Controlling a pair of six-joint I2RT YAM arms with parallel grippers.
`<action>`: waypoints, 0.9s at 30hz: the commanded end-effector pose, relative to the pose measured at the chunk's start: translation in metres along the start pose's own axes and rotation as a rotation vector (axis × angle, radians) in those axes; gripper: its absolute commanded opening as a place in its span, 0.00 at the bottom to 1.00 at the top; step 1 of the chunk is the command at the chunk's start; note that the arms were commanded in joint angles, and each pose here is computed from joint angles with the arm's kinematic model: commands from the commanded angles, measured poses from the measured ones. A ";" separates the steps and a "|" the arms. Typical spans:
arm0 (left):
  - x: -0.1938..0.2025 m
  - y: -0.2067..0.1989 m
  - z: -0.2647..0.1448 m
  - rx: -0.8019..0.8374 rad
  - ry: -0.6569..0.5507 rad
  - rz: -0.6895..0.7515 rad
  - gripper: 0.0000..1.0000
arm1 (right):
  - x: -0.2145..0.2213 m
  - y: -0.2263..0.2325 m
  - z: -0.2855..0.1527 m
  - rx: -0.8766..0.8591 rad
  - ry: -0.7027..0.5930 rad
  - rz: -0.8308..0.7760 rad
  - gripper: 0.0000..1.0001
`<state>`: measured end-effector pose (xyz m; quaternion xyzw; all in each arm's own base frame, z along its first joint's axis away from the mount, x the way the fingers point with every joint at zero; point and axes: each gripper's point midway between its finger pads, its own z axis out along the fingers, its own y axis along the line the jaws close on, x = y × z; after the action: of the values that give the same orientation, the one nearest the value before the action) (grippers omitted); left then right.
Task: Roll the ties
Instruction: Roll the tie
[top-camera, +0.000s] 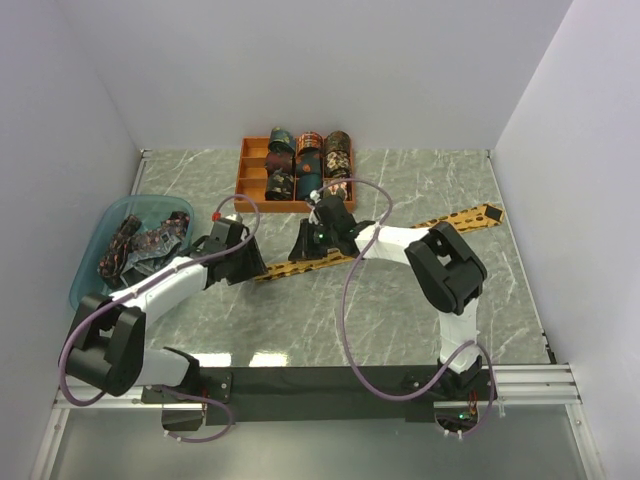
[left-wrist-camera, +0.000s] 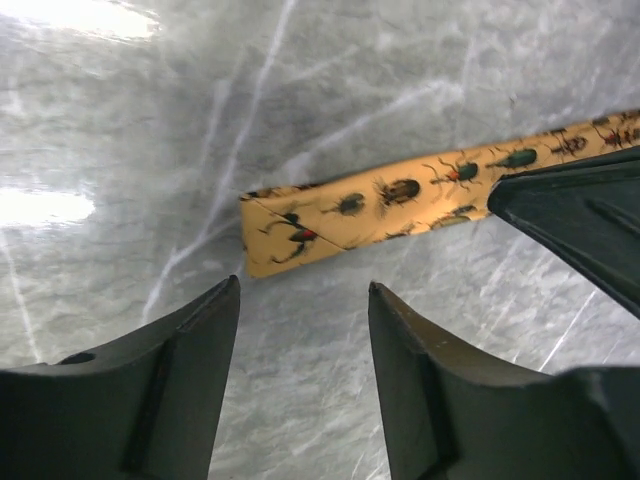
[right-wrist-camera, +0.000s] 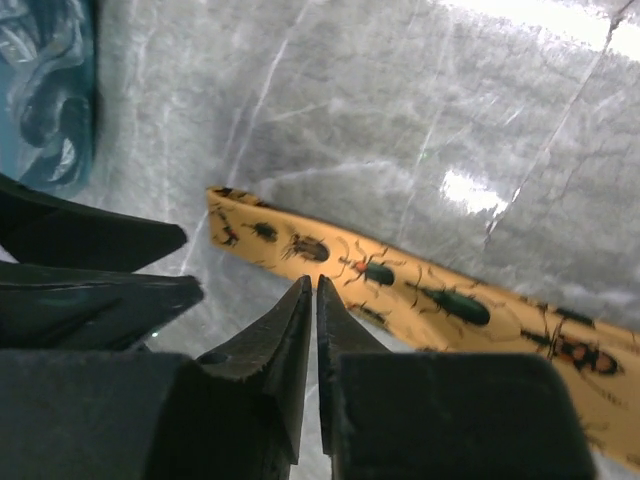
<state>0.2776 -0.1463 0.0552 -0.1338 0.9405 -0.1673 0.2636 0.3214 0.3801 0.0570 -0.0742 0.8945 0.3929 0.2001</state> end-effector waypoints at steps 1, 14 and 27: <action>-0.014 -0.002 -0.002 0.005 -0.030 -0.040 0.60 | -0.015 0.021 0.006 -0.060 -0.029 -0.046 0.12; -0.011 0.002 0.015 0.015 0.006 -0.074 0.50 | 0.003 0.012 0.026 -0.055 0.036 -0.045 0.06; -0.004 0.008 0.026 -0.012 0.052 -0.124 0.48 | 0.033 -0.018 0.038 0.000 0.091 -0.015 0.00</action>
<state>0.2835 -0.1389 0.0273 -0.1737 0.9448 -0.1647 0.2237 0.3125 0.3960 0.0228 -0.0914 0.8998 0.3937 0.1642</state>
